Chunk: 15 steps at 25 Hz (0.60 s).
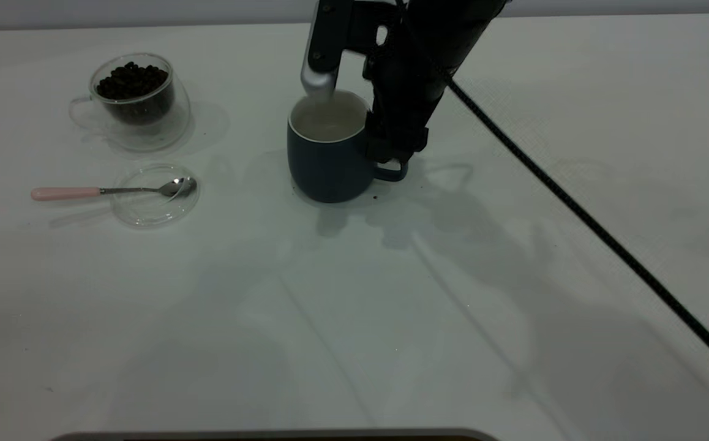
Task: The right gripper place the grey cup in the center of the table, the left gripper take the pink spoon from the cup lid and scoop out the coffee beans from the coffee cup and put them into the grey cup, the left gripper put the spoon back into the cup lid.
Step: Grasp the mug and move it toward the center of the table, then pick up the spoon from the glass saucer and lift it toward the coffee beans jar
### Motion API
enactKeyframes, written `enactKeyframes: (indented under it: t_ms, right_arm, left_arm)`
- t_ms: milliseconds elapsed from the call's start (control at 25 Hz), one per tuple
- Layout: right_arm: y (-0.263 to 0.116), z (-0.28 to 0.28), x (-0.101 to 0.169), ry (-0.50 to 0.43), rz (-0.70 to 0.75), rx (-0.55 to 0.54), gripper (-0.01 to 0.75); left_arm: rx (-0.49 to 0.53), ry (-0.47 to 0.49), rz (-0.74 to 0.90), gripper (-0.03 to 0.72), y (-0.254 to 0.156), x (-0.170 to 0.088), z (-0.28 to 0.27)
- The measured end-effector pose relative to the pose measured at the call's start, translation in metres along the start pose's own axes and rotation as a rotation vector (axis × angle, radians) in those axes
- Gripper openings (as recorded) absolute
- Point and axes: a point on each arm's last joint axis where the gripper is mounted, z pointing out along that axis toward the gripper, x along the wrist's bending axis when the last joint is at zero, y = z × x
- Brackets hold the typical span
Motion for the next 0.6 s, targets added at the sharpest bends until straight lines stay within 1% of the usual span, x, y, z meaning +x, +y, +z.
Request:
enactKeyframes:
  t_ms: [80, 160, 280, 400, 560, 600]
  right_arm:
    - [0.010, -0.031, -0.009, 0.015, 0.040, -0.007, 0.591]
    - [0.023, -0.079, -0.022, 0.010, 0.088, -0.034, 0.591]
    - [0.034, -0.155, -0.029, 0.030, 0.178, -0.043, 0.590]
    - [0.033, -0.223, -0.022, 0.059, 0.271, 0.004, 0.590]
    - [0.019, -0.296, -0.007, 0.053, 0.417, 0.131, 0.590]
    - [0.016, -0.309, -0.004, 0.043, 0.435, 0.144, 0.590]
  left_arm:
    - [0.000, 0.000, 0.000, 0.588, 0.000, 0.000, 0.000]
    - [0.000, 0.000, 0.000, 0.588, 0.000, 0.000, 0.000]
    - [0.000, 0.000, 0.000, 0.588, 0.000, 0.000, 0.000]
    - [0.000, 0.000, 0.000, 0.588, 0.000, 0.000, 0.000]
    - [0.000, 0.000, 0.000, 0.588, 0.000, 0.000, 0.000]
    - [0.000, 0.000, 0.002, 0.588, 0.000, 0.000, 0.000]
